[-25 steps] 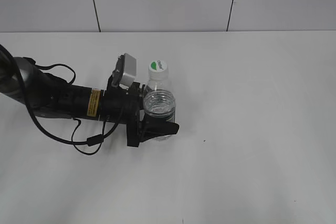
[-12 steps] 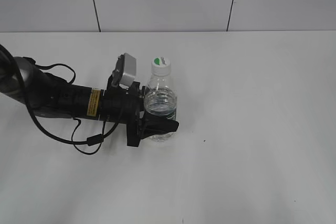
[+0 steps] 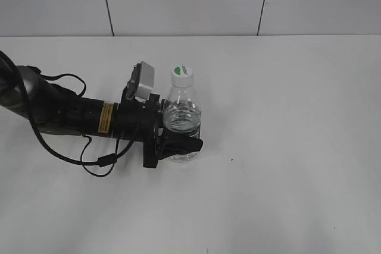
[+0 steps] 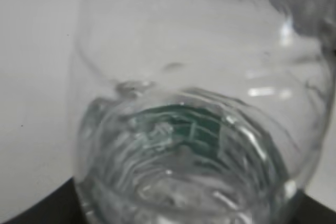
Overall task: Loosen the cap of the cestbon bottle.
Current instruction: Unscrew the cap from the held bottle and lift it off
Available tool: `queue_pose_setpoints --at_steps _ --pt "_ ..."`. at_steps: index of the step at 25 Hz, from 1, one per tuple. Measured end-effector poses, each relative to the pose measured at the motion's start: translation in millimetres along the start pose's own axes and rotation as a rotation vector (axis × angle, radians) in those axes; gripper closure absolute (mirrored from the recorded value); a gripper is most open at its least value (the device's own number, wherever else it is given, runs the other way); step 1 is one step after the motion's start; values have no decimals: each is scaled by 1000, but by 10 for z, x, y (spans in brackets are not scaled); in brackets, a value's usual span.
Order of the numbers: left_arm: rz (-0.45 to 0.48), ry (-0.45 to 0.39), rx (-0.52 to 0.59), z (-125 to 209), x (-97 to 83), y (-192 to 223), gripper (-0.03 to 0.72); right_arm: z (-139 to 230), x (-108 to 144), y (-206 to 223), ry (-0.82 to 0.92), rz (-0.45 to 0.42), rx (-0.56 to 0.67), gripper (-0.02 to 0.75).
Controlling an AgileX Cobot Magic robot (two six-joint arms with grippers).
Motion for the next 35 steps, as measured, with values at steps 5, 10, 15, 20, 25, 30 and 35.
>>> queue_pose_setpoints --at_steps 5,10,15,20,25,30,35 --pt "2 -1 -1 1 -1 1 279 0 0 0 0 0 0 305" --pt "2 -1 -1 1 -2 1 279 0 0 0 0 0 0 305" --pt "2 -1 -2 0 -2 1 279 0 0 0 0 0 0 305" --pt "3 -1 -2 0 -3 1 279 0 0 0 0 0 0 305" --pt "3 -1 -2 0 -3 1 279 -4 -5 -3 -1 3 -3 305" --pt "3 -1 -2 0 -3 1 279 -63 -22 65 -2 -12 42 305" --pt "4 -1 -3 -1 -4 1 279 -293 -67 223 11 -62 125 305"
Point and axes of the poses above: a point on each arm's last joint axis where the gripper is mounted, y pointing out along that axis toward the gripper, x along the wrist's bending axis when the last joint is at zero, z = x × y, the point moved 4 cm from there along y, pointing out along that axis toward the gripper, and after that the axes turned 10 degrees about -y, right-handed, at the moved point
